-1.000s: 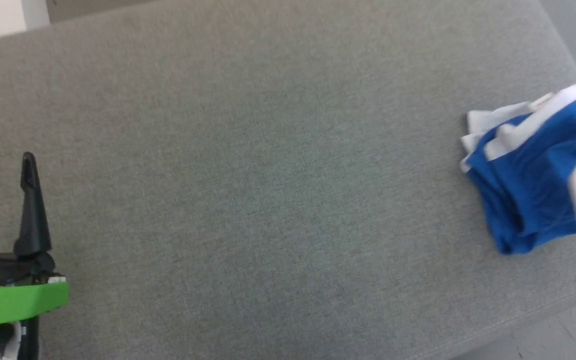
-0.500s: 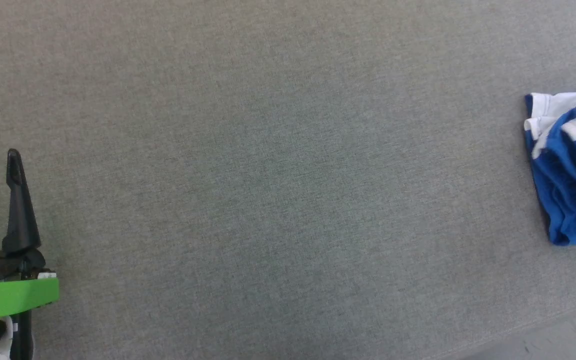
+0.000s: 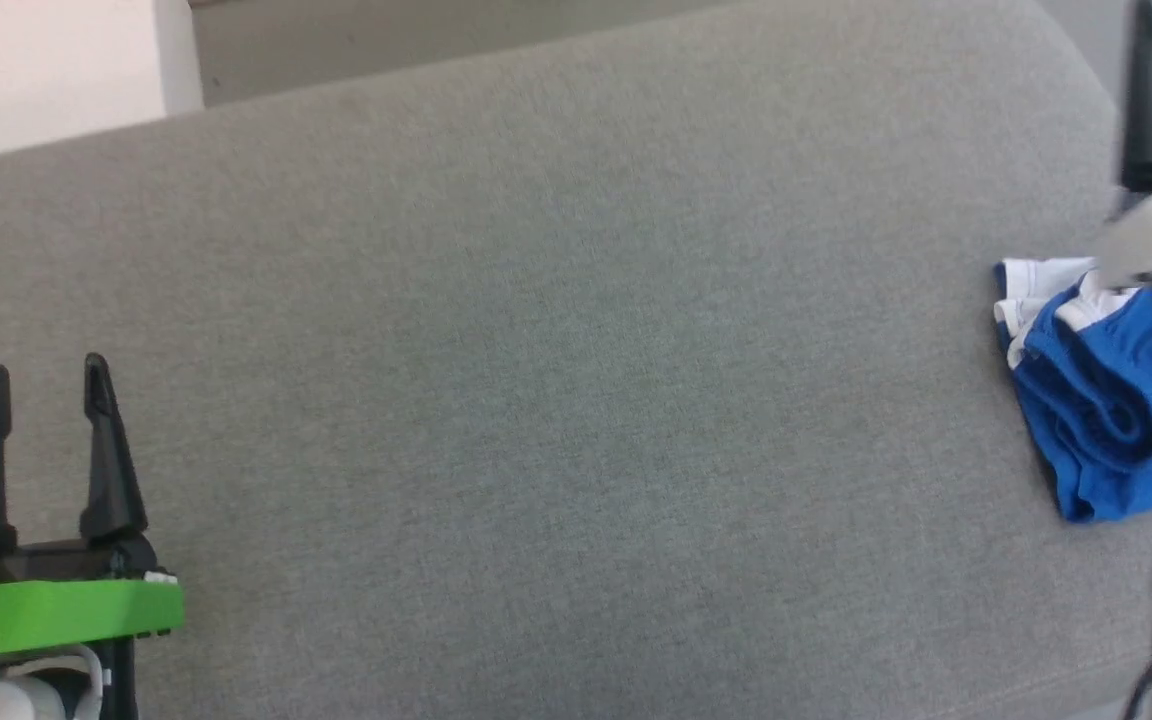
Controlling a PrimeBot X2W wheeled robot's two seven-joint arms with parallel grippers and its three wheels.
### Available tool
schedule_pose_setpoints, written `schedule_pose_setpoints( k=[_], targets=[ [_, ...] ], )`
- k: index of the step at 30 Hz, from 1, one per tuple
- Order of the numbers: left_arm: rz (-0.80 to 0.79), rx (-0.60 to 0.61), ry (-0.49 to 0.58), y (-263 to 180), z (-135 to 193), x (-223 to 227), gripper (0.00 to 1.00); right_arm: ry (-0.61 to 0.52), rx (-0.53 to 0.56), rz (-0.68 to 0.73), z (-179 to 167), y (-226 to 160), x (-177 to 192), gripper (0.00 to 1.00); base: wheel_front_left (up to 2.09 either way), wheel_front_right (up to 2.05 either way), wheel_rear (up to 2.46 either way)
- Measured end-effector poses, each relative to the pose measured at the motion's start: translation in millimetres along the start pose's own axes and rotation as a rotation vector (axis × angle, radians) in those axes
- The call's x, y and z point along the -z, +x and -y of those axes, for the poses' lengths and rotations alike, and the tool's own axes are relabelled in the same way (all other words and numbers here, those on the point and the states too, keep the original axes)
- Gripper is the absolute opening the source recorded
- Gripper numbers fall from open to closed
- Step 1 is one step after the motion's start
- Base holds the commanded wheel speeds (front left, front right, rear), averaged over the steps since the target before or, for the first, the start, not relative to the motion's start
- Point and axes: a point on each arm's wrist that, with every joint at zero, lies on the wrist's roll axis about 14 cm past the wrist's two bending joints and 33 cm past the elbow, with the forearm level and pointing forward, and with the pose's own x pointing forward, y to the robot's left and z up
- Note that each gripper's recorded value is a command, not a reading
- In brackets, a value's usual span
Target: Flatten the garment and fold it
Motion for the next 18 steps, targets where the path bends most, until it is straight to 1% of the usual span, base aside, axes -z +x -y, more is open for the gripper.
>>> schedule_pose_setpoints(
  k=[3, 5, 8, 10, 14, 18],
  targets=[
    [0.024, -0.006, 0.004, -7, 1, -13, 1.00, 0.094, -0.062, 0.158, -35, -8, -38, 1.00, 0.00, 0.00, 0.00],
    [0.034, -0.008, 0.015, -11, 2, -20, 1.00, 0.142, -0.109, 0.223, -54, -18, -51, 1.00, 0.00, 0.00, 0.00],
    [0.039, -0.017, 0.021, -20, 1, -27, 1.00, 0.211, -0.167, 0.276, -77, -33, -53, 1.00, 0.00, 0.00, 0.00],
    [0.032, -0.031, 0.021, -27, -2, -28, 1.00, 0.307, -0.191, 0.311, -86, -42, -52, 1.00, 0.00, 0.00, 0.00],
    [0.019, -0.071, 0.025, -41, -13, -29, 1.00, 0.423, -0.228, 0.283, -105, -53, -32, 1.00, 0.00, 0.00, 0.00],
    [0.038, -0.111, 0.026, -49, -22, -38, 1.00, 0.474, -0.270, 0.216, -126, -62, -12, 1.00, 0.00, 0.00, 0.00]
  ],
)
